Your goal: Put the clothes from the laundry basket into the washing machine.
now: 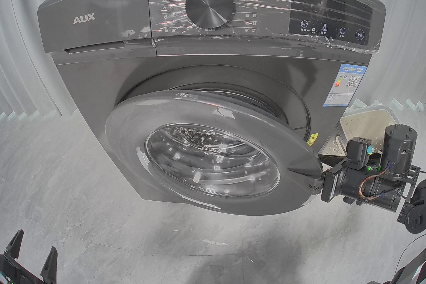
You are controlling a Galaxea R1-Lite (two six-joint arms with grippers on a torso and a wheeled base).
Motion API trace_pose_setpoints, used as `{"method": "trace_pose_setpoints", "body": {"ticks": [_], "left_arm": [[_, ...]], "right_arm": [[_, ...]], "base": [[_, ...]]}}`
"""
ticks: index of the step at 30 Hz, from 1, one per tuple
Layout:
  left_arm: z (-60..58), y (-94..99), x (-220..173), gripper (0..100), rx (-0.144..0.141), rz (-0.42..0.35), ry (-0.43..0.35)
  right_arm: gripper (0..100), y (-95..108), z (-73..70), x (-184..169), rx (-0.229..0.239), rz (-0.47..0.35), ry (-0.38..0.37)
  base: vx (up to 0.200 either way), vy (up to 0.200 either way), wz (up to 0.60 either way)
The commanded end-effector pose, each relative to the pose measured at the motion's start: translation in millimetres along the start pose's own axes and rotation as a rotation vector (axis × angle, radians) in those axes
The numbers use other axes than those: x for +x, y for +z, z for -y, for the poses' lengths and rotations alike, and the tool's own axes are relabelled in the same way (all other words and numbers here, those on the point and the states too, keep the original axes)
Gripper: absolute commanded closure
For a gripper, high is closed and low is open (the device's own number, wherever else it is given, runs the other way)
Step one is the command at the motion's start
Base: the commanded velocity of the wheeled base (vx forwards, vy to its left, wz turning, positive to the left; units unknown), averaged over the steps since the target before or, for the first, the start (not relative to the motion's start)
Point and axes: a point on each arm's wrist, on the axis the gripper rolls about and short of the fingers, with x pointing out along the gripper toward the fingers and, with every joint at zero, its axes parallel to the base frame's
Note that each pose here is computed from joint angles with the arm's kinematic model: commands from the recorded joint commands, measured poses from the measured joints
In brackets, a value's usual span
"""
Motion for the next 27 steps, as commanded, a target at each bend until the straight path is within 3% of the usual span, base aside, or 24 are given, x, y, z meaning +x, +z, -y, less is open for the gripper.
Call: {"method": "trace_pose_setpoints", "body": {"ticks": [1,4,9,14,22,27], "left_arm": [[0.0,-4.8,0,0,-0.003,-0.001,0.000],[-0.1,-4.8,0,0,-0.014,-0.001,0.001],[0.0,-4.8,0,0,-0.006,-0.001,0.000],[0.0,-4.8,0,0,-0.006,-0.001,0.000],[0.0,-4.8,0,0,-0.005,-0.001,0.000],[0.0,-4.8,0,0,-0.006,-0.001,0.000]], "right_arm": [[0,1,-3.0,-4,-0.003,0.008,0.014],[0,-1,-6.5,-3,-0.005,-0.001,0.027],[0,-5,-6.5,-1,0.000,-0.022,0.030],[0,-18,-9.6,-9,-0.005,-0.063,0.044],[0,-2,-9.4,-2,-0.011,0.008,0.036],[0,-8,-11.3,12,-0.016,-0.023,0.043]], "base": [[-0.200,0.000,0.00],[-0.200,0.000,0.00],[-0.200,0.000,0.00],[0.000,0.000,0.00],[0.000,0.000,0.00],[-0.160,0.000,0.00]]}}
